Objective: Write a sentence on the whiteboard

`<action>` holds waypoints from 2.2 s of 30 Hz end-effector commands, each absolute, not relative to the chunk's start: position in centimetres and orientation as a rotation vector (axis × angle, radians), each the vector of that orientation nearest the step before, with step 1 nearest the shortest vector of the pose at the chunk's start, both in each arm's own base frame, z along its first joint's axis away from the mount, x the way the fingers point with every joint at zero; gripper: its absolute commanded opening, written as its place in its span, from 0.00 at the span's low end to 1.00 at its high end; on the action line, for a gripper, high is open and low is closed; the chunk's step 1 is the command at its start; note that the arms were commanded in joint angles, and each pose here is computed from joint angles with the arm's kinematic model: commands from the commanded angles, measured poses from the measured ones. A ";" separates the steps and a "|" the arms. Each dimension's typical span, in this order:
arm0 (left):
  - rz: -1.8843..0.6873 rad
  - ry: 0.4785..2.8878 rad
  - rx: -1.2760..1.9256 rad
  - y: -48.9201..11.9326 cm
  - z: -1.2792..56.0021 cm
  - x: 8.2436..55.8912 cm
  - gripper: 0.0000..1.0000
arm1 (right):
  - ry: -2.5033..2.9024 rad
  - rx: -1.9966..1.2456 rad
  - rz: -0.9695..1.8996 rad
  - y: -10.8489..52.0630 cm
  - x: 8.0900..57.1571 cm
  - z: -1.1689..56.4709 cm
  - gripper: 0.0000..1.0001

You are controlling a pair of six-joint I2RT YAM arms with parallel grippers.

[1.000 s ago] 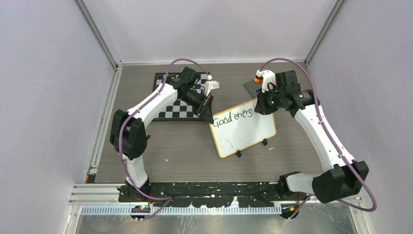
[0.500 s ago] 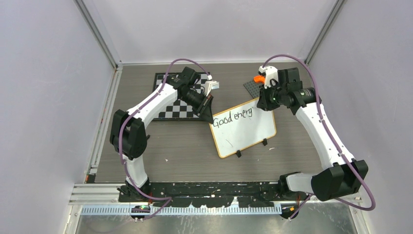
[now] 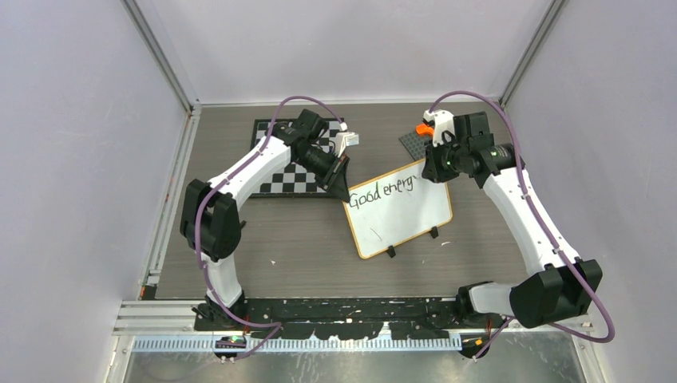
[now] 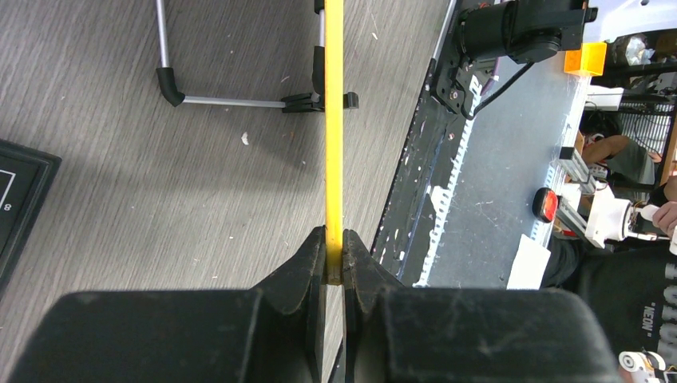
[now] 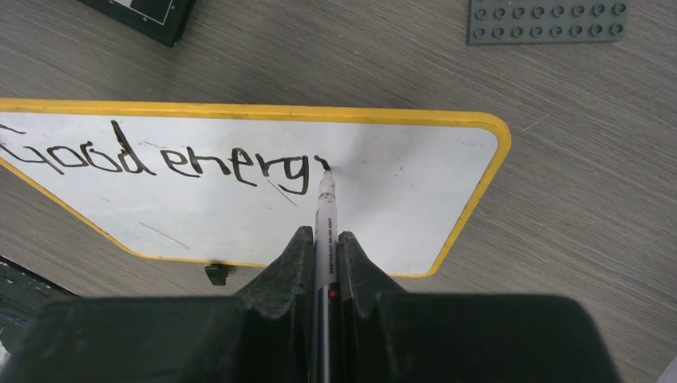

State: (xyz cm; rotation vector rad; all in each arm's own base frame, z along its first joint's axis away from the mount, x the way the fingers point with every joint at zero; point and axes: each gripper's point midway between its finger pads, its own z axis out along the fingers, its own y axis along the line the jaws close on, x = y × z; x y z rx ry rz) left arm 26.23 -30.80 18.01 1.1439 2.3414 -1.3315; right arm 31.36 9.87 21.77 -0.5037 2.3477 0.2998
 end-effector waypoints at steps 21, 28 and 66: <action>-1.350 2.317 1.167 -31.4 18.6 26.2 0.03 | 2.253 -0.494 0.234 9.4 33.6 24.6 0.00; -1.351 2.319 1.168 -31.4 18.5 26.2 0.03 | 2.287 -0.502 0.241 9.3 32.8 23.2 0.00; -1.348 2.282 1.152 -31.0 19.8 26.1 0.46 | 2.314 -0.657 0.643 14.4 24.9 24.5 0.00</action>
